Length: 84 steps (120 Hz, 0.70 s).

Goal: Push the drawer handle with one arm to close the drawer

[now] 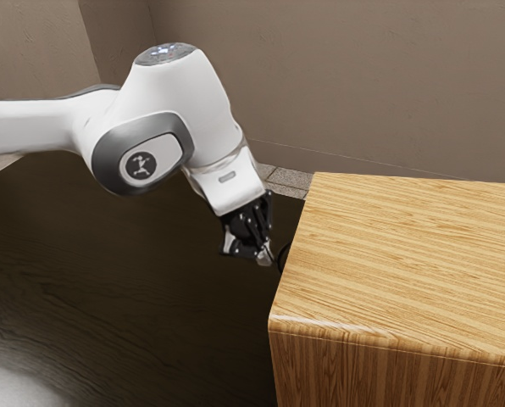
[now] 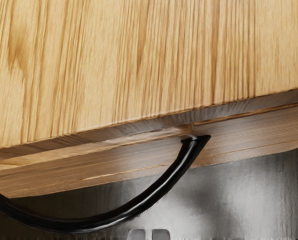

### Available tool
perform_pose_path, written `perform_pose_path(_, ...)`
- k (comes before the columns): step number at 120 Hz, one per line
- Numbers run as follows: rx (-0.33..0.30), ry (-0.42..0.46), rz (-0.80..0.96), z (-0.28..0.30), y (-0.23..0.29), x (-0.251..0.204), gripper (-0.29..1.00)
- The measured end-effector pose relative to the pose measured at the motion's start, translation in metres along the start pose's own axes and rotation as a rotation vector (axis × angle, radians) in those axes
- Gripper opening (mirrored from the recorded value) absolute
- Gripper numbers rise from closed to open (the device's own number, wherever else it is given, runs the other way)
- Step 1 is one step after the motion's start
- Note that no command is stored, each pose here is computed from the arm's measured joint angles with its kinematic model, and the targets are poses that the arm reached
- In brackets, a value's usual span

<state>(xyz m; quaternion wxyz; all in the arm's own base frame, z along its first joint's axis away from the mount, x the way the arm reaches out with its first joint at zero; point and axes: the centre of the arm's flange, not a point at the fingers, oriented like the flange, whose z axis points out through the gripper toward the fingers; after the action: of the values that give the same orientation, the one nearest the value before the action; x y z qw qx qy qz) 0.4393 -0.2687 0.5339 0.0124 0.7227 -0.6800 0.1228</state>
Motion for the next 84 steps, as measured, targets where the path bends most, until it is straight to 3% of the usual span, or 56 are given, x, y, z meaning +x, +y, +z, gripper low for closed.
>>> perform_pose_path(27,0.004,-0.007,-0.033,-0.017,-0.006,-0.019,-0.05)
perform_pose_path(67,0.081,0.004,-0.125,-0.102,-0.042,-0.047,0.45)
perform_pose_path(84,0.011,-0.064,-0.243,-0.103,-0.049,-0.072,0.56)
